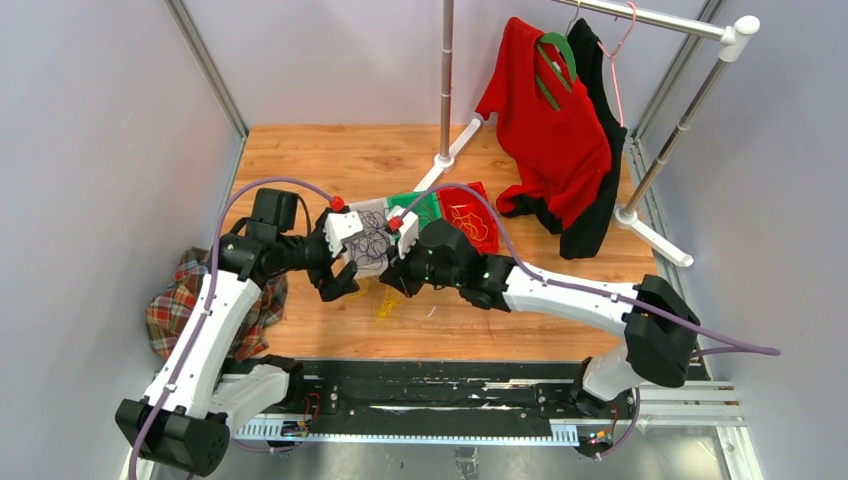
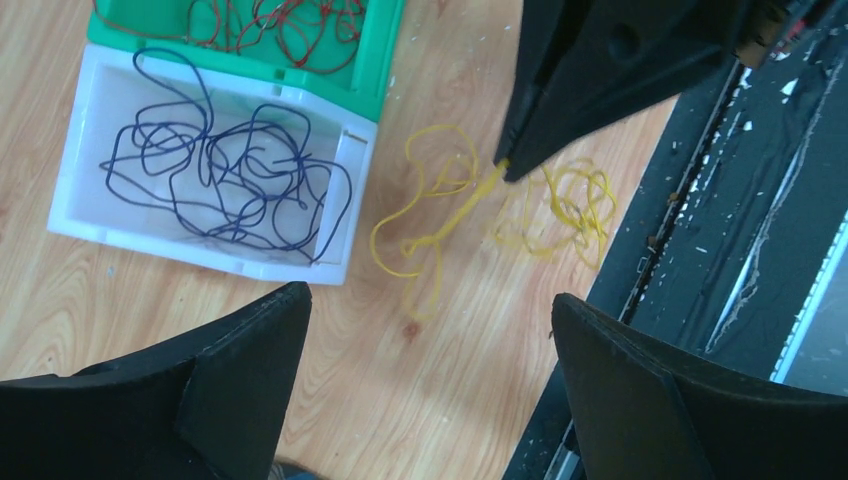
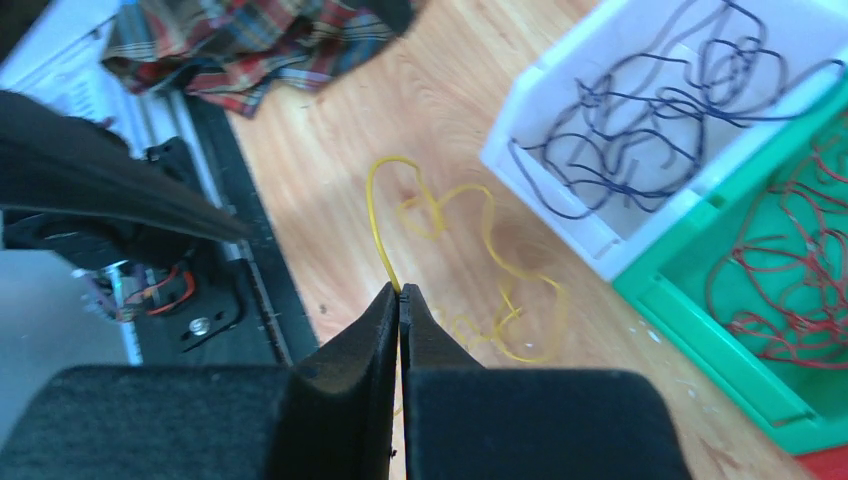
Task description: Untangle the cables
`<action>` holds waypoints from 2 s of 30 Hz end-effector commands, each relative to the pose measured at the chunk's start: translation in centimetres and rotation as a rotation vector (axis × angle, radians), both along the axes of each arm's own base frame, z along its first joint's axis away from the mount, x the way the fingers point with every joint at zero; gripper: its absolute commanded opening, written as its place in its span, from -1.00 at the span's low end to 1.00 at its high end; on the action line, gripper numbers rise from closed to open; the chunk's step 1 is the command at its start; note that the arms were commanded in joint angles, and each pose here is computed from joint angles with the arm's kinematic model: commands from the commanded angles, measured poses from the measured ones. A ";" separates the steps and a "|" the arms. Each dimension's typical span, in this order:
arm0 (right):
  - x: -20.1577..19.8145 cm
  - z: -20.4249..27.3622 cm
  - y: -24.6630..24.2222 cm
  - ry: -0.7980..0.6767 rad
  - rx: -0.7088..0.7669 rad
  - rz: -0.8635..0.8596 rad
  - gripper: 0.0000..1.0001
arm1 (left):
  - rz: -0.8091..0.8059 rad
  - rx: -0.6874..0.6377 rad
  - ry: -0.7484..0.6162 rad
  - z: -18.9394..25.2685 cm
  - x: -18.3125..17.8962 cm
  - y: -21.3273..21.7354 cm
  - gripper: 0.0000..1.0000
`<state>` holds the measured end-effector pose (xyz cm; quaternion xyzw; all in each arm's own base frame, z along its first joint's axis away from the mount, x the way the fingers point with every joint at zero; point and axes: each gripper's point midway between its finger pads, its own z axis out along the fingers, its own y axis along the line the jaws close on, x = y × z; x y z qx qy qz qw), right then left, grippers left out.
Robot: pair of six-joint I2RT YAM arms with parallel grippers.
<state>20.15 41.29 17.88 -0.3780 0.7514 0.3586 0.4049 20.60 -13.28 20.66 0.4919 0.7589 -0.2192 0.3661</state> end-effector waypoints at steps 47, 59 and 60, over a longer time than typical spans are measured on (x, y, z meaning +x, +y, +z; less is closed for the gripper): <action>-2.4 3.2 0.4 -0.051 0.144 -0.107 -0.51 | -0.148 -0.320 -0.118 14.2 -4.9 -4.3 -0.99; -2.7 -2.2 -3.5 0.022 0.126 -0.231 -0.53 | -0.082 -0.315 -0.337 21.5 -3.7 -3.2 -0.99; -2.7 -2.5 -3.8 0.024 0.121 -0.238 -0.53 | -0.081 -0.318 -0.349 22.0 -3.7 -3.2 -0.99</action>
